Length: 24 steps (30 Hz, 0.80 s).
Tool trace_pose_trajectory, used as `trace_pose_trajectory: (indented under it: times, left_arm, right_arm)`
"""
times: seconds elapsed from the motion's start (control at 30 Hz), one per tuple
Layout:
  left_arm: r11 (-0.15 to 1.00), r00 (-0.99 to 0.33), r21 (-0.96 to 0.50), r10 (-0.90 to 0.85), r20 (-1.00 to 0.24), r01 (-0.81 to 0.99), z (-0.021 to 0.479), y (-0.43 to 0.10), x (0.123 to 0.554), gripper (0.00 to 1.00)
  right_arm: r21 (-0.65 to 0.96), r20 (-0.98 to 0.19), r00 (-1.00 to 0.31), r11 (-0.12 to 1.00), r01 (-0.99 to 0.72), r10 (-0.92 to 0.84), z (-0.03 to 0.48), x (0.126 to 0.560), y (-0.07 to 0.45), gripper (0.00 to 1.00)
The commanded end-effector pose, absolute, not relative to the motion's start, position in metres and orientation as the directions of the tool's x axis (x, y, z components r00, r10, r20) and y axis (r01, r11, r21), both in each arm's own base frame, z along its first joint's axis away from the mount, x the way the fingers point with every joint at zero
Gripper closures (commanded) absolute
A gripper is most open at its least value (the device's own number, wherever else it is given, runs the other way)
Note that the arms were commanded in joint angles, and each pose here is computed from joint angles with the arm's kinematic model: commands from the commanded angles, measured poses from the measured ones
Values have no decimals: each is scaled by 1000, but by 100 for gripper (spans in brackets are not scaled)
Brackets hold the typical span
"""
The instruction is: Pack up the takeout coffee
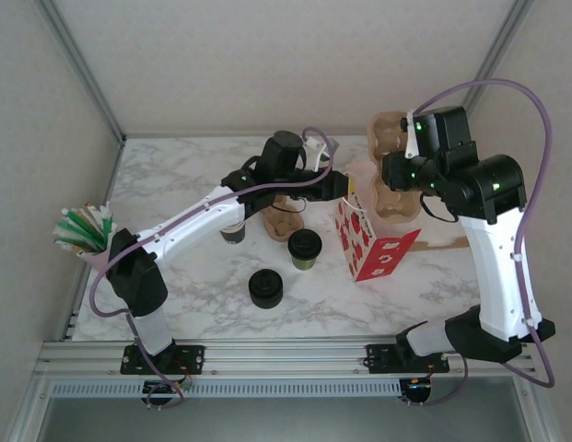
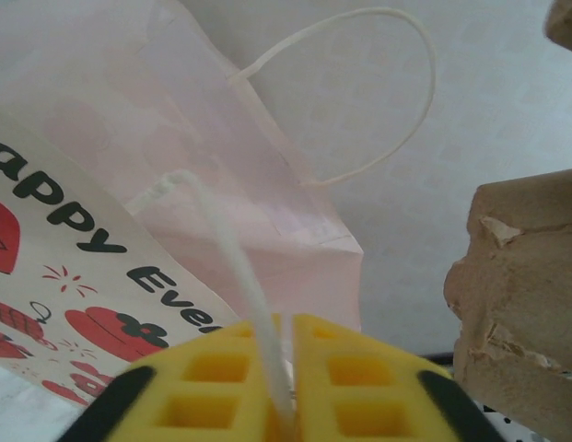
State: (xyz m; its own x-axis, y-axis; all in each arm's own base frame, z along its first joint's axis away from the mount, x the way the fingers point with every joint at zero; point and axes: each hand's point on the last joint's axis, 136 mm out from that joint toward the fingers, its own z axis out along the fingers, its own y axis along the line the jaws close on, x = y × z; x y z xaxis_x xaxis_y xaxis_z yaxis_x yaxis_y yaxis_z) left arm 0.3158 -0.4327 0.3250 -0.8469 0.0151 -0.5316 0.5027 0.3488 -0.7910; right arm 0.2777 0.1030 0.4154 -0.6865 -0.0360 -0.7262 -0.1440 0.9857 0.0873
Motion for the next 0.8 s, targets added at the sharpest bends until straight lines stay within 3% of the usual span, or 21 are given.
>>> trace_pose_trajectory:
  times: [0.0,0.33,0.77]
  left_arm:
    - [332,-837,-786,20,-547,522,334,-431,310,97]
    - [377,-837,-776,-4,-547,506,322,-419,311,100]
    - [404,-831,-768,-31,-555,498,319,-399,317,100]
  right_arm:
    - [146,-694,-719,972,-183,-31,407,286,115,74]
    - [291,-581,-814,937,-196,10,376,311,125,74]
    - [306,-453,-891,934,-183,-26,335,327,124,74]
